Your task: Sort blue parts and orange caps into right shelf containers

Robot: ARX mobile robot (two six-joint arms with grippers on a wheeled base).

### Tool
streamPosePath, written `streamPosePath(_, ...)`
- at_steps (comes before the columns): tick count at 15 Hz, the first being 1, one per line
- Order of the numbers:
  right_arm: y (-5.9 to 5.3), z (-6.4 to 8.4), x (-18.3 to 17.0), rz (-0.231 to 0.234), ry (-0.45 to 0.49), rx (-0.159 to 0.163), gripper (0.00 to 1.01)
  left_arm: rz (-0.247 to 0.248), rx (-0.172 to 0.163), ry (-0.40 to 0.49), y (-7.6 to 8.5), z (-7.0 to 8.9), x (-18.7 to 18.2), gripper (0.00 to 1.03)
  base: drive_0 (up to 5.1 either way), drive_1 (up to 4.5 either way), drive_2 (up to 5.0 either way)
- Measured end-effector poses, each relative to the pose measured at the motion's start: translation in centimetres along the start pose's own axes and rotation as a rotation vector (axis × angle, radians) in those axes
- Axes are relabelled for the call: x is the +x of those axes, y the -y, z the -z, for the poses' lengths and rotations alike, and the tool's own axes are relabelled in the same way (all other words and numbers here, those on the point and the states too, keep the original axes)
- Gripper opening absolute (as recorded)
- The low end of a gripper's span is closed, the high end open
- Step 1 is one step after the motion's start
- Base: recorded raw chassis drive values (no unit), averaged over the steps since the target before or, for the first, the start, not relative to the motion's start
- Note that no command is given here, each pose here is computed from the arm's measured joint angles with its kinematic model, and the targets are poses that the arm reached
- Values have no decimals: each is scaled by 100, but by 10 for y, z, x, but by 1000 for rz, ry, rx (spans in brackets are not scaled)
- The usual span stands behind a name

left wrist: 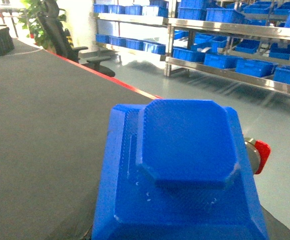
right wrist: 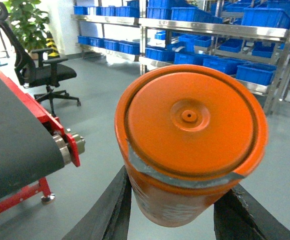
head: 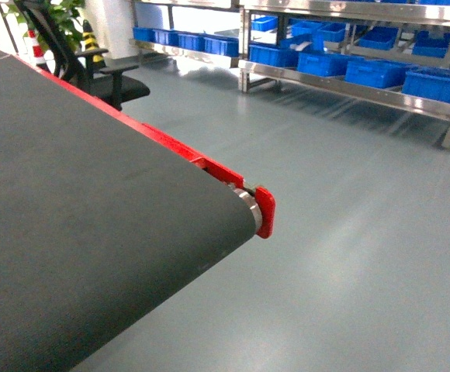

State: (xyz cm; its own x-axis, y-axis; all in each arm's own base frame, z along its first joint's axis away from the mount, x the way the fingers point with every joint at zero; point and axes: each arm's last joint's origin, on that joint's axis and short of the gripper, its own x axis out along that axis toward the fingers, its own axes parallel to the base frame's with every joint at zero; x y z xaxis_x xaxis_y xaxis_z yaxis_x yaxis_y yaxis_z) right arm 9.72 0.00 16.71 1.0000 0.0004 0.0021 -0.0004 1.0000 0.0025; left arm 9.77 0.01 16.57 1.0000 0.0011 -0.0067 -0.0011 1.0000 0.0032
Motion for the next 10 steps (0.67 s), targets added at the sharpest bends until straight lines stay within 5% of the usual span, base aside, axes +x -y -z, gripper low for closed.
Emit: streamPosePath(10, 0, 0, 0, 0, 0, 0, 40, 0, 0, 0, 0, 0, 0, 43, -160, -160, -160)
